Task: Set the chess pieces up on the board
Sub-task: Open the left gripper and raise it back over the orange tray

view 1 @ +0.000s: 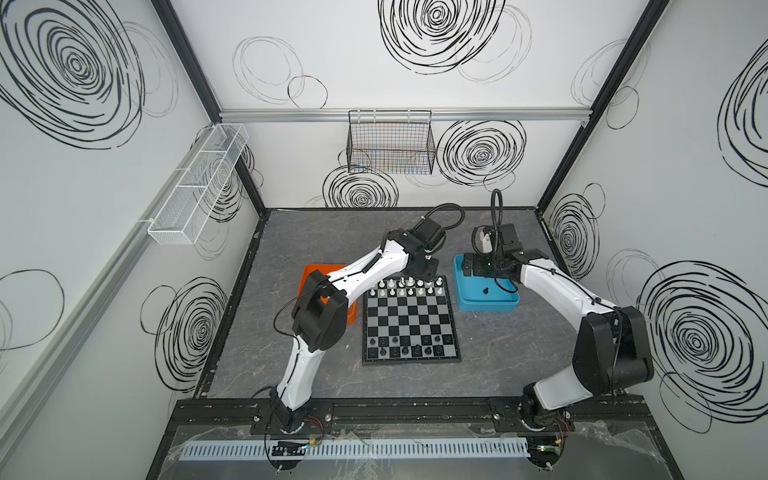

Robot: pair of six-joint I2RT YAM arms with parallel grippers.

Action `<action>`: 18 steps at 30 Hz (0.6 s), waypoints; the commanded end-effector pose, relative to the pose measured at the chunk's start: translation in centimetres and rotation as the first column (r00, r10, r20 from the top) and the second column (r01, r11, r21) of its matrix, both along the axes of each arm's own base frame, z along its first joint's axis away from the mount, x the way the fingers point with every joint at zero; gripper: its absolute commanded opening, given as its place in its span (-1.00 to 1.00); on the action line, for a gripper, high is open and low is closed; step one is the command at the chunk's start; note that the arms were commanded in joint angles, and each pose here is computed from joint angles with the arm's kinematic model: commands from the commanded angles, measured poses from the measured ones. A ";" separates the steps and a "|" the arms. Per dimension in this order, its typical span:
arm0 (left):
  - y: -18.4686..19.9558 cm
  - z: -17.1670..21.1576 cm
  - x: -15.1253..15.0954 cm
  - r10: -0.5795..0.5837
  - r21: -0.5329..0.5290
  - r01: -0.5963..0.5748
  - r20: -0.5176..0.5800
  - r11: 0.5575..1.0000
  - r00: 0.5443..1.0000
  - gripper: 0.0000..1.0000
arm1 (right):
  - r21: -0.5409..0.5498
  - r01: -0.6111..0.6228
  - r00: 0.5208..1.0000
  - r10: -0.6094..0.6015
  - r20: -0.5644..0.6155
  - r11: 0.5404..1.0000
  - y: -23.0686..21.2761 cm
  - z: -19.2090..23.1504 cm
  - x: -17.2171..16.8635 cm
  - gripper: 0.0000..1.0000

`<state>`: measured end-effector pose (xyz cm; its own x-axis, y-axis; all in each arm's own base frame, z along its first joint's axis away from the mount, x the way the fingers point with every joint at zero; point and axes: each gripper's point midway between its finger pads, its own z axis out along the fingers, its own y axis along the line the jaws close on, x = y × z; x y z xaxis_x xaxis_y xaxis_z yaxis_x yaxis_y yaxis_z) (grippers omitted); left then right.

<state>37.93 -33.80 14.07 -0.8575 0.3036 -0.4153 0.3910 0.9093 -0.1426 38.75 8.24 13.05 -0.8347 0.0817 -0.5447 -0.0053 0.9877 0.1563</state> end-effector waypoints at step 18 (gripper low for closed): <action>17.4 4.5 7.8 0.265 -0.126 -0.242 0.205 0.962 0.942 0.97 | -0.098 0.203 0.979 -0.204 0.005 0.974 -6.0 1.2 0.6 1.00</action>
<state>44.11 -17.32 15.57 -0.8624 0.0587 -0.5028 0.1512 0.9778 -0.1451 39.64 2.99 14.19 -0.8003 0.1767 -0.5729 0.1655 0.9836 0.0722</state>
